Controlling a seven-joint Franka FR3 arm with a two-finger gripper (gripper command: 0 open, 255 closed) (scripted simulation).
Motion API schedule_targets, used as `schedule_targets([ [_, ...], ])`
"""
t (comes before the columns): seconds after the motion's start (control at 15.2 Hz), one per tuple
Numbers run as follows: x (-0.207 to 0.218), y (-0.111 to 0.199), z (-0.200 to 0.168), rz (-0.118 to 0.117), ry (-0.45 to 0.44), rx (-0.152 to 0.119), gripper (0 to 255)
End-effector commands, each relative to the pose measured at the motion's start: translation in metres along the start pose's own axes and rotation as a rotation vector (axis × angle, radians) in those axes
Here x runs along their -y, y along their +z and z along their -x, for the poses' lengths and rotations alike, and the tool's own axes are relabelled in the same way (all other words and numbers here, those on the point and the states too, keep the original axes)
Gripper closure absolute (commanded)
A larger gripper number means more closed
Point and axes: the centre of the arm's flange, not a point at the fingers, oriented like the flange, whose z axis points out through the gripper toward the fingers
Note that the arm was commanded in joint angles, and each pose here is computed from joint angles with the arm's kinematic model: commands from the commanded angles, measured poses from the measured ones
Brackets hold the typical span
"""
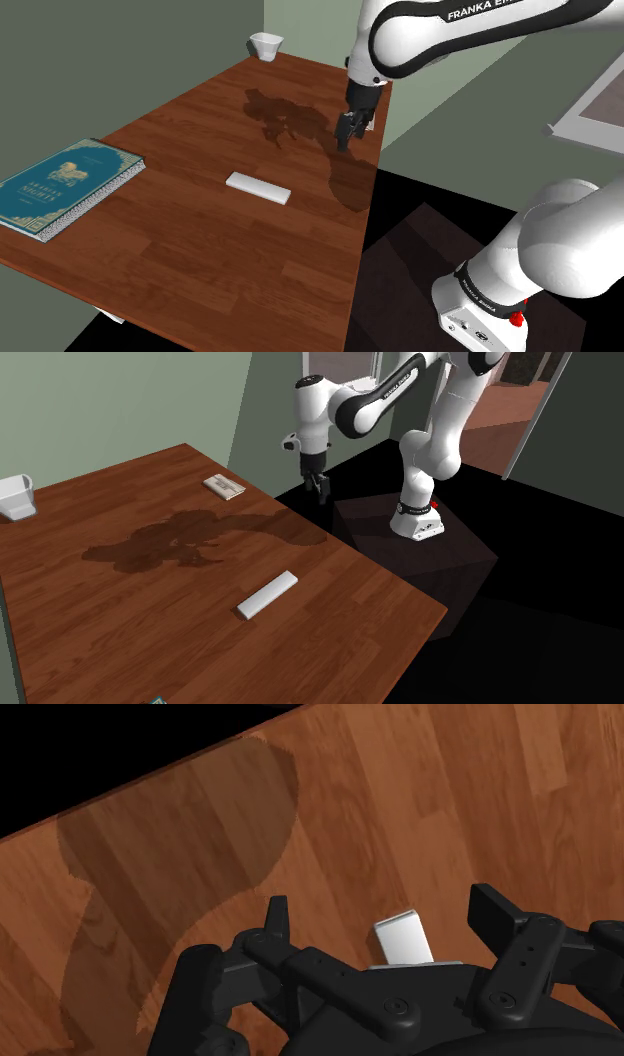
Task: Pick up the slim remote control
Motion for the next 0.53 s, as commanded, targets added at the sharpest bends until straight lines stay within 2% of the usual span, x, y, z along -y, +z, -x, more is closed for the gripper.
schedule_targets([
  [0.0, 0.007, 0.012, -0.020, 0.000, -0.012, -0.005, 0],
  [0.46, 0.034, 0.070, -0.085, 0.002, -0.053, -0.017, 0],
])
